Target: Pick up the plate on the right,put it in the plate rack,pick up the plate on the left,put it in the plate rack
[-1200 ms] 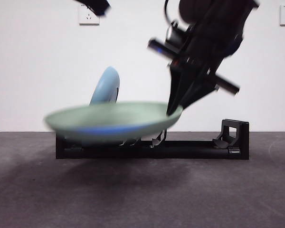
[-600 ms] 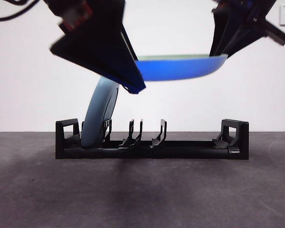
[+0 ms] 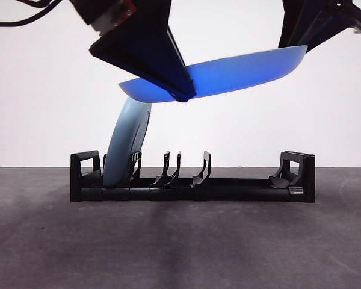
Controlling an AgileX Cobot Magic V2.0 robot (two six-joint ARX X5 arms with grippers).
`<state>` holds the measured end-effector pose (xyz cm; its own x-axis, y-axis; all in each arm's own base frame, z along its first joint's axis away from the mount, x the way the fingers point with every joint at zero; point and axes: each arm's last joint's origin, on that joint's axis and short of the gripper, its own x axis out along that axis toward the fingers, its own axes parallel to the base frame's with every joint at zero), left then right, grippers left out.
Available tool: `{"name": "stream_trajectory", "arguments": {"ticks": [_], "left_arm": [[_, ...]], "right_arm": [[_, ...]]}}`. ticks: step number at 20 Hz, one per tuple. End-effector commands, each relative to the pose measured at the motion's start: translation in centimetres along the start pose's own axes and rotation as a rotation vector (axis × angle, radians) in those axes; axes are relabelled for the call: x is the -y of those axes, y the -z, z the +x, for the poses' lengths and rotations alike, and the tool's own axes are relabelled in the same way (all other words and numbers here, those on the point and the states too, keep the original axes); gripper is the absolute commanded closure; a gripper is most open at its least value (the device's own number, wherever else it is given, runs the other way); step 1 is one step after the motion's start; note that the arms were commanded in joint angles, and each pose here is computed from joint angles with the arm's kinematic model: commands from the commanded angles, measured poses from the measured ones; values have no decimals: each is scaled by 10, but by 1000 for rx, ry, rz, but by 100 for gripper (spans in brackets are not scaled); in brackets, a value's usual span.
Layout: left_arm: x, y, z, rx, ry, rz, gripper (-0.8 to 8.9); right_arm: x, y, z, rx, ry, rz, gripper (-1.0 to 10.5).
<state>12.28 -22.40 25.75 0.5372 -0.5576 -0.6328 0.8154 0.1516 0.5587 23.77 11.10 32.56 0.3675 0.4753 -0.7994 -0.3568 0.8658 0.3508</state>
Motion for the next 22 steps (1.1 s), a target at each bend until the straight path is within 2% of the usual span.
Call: {"name": "stream_trajectory", "arguments": {"ticks": [1,2,5,6,8,10,15,18,22], "left_arm": [[-1,2,2,-15,-8,-45,821],[0,2,2,-14,-6,-43,821],[-1,0,2,4,-13,-47,821],[-1,-1,2,15,-21,-54,820],[-4,-5,2,51,-45,-82,821],[-9,-10,1,127,-58,-166,821],[-51,-13,2,453,-79,-542,821],[-85,-3,1,648,-108,-736,821],[-112,12,2,786,-110,-908,822]], "right_arm": [[-1,0,-1,16,-19,-14,935],[-1,0,-3,30,-16,-28,910],[0,-4,-18,131,-16,-61,520],[0,-4,-27,181,-18,-67,450],[0,-3,-48,288,-10,-76,442],[1,1,-76,432,55,-79,443],[-6,26,-138,741,224,-70,446],[-10,41,-156,818,282,-68,446],[-12,47,-162,831,279,-70,447]]}}
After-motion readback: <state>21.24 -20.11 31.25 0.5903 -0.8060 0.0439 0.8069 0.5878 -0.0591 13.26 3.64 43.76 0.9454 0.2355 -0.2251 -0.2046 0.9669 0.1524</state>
